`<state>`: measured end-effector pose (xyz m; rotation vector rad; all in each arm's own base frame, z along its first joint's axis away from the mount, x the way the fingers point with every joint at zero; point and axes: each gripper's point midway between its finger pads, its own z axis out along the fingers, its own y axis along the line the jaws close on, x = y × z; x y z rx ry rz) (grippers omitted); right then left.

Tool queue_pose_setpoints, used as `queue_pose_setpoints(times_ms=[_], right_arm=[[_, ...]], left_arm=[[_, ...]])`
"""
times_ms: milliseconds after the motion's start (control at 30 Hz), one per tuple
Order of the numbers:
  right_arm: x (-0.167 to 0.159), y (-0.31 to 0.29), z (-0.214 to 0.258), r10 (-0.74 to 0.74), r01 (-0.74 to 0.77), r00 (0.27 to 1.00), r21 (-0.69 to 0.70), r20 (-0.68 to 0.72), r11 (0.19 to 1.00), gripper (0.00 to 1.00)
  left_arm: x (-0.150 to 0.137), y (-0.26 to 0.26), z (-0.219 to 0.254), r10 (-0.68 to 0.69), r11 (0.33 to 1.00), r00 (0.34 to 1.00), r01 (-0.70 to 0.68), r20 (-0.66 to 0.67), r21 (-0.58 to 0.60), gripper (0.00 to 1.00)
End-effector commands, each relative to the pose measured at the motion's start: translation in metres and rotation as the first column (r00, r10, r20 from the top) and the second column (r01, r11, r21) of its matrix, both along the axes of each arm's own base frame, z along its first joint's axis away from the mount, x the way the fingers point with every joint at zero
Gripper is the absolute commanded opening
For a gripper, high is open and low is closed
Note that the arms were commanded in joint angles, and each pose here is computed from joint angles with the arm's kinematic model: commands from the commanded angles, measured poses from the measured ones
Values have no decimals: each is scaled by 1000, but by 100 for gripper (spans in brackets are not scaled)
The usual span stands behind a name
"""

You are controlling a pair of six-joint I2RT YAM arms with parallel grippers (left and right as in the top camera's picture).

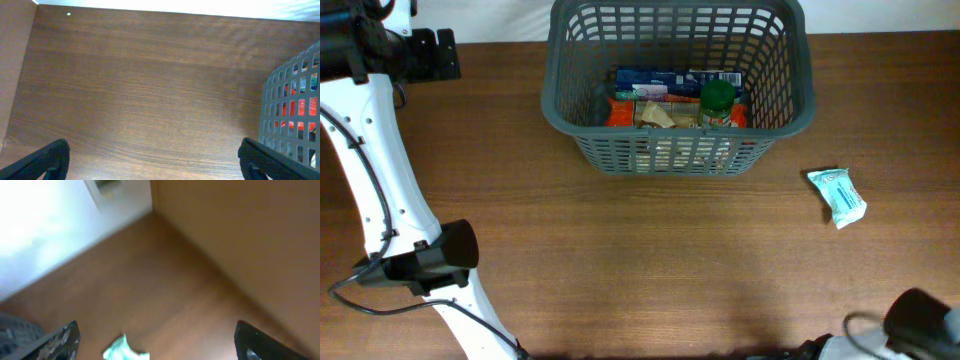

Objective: Pack container
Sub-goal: 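Release the jar and move the right gripper over the wipes pack, then lower the right gripper and grasp the light-green wipes pack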

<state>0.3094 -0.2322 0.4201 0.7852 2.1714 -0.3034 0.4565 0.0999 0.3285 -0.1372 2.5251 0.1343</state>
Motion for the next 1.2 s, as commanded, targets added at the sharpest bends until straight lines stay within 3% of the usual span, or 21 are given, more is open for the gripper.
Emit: queue_pose_setpoints(times_ms=[0, 200, 333, 533, 767, 900, 1033, 1167], right_arm=[[31, -11, -88, 57, -29, 992, 236, -113, 971, 91], [56, 0, -215, 212, -86, 928, 377, -307, 922, 93], [70, 8, -261, 322, -181, 881, 385, -345, 905, 93], [91, 28, -287, 558, -430, 785, 411, -269, 804, 87], [82, 39, -315, 629, -472, 716, 453, -303, 756, 84], [75, 52, -329, 664, -487, 678, 482, -316, 728, 92], [70, 75, -344, 726, -533, 602, 510, -333, 675, 92], [59, 86, -360, 730, -520, 537, 515, -423, 682, 91]], left_arm=[[0, 2, -2, 18, 1000, 1000, -18, -3, -10, 99], [0, 2, -2, 18, 1000, 1000, -18, -3, -10, 99], [0, 2, -2, 18, 1000, 1000, -18, -3, -10, 99], [0, 2, -2, 18, 1000, 1000, -18, -3, -10, 99], [0, 2, -2, 18, 1000, 1000, -18, -3, -10, 99], [0, 2, -2, 18, 1000, 1000, -18, -3, -10, 99], [0, 2, -2, 18, 1000, 1000, -18, -3, -10, 99], [0, 2, -2, 18, 1000, 1000, -18, -3, -10, 99]])
